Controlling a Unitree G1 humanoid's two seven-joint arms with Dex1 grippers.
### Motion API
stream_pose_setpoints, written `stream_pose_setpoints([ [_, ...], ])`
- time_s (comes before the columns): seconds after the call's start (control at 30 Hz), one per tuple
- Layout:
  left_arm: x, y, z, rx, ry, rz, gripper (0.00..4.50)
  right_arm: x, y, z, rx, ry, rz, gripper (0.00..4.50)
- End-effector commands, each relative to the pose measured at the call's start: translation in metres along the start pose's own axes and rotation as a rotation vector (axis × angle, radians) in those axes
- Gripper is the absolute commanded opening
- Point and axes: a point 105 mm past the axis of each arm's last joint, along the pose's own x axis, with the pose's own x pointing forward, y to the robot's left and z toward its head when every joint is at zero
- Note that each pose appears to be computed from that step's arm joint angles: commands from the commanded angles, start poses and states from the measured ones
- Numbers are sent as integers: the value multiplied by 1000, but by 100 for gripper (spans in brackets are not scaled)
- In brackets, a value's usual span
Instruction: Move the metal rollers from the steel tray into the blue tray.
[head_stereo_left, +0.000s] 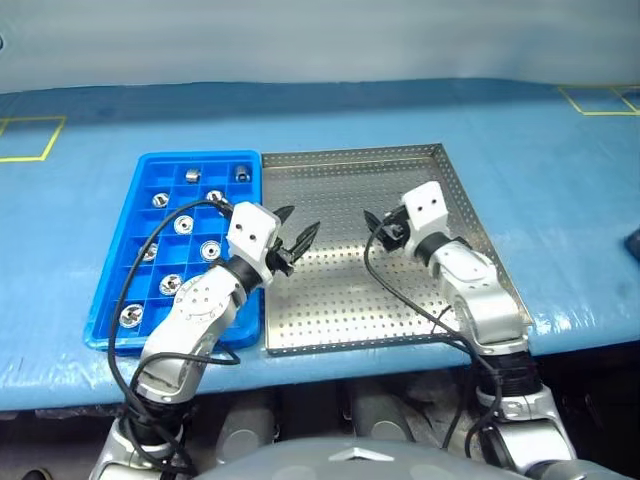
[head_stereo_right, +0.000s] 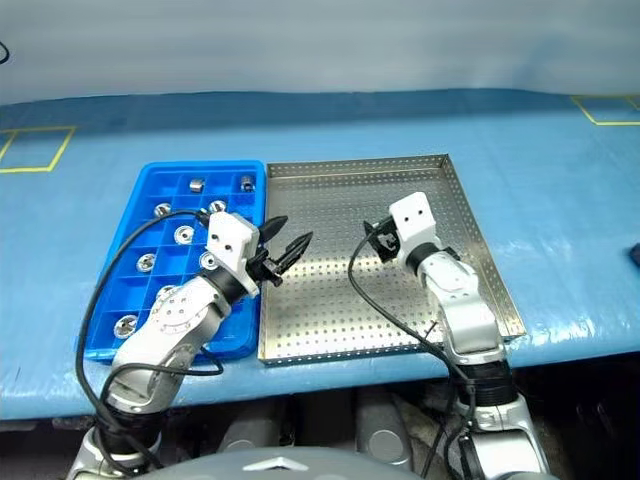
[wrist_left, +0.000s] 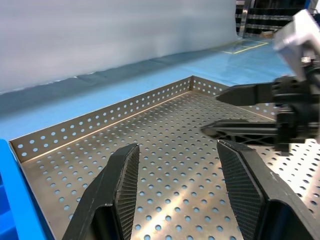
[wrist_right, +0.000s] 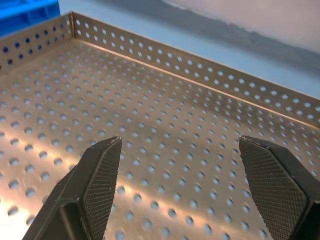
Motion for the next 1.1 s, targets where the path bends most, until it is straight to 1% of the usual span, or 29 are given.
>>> stream_pose_setpoints([
  [0.03, 3, -2, 11, 29, -52, -18, 271, -15, -8, 10, 14, -37, 25, 393],
  [0.13, 4, -2, 9, 27, -52, -24, 271, -25, -16, 6, 58, -33, 29, 393],
  [0.23, 5, 0, 9, 33, -51, -27, 271, -29, -21, 3, 59, -23, 21, 448],
  [0.3, 5, 2, 8, 32, -52, -27, 271, -29, -25, 3, 51, -23, -9, 448],
  [0.4, 6, 1, 5, 27, -44, -38, 271, -27, -24, 2, 26, -17, -8, 448],
  [0.57, 7, -2, -4, -2, -22, -78, 271, -28, -25, 6, 45, -41, -23, 448],
  [0.63, 8, -1, -8, 12, -1, -84, 271, -27, -24, 7, 44, -46, -29, 448],
  [0.73, 7, -6, -13, 14, 25, -143, 271, -27, -22, 9, 41, -57, -25, 448],
  [0.83, 5, -13, -15, 43, 56, -208, 324, -29, -21, 12, 40, -71, -28, 450],
  [0.93, 6, -12, -14, 76, 64, -216, 425, -29, -20, 13, 40, -80, -28, 450],
  [0.97, 7, -8, -14, 84, 64, -195, 447, -29, -19, 13, 40, -83, -26, 450],
  [1.1, 10, -3, -16, 95, 84, -171, 447, -29, -14, 14, 39, -96, -5, 450],
])
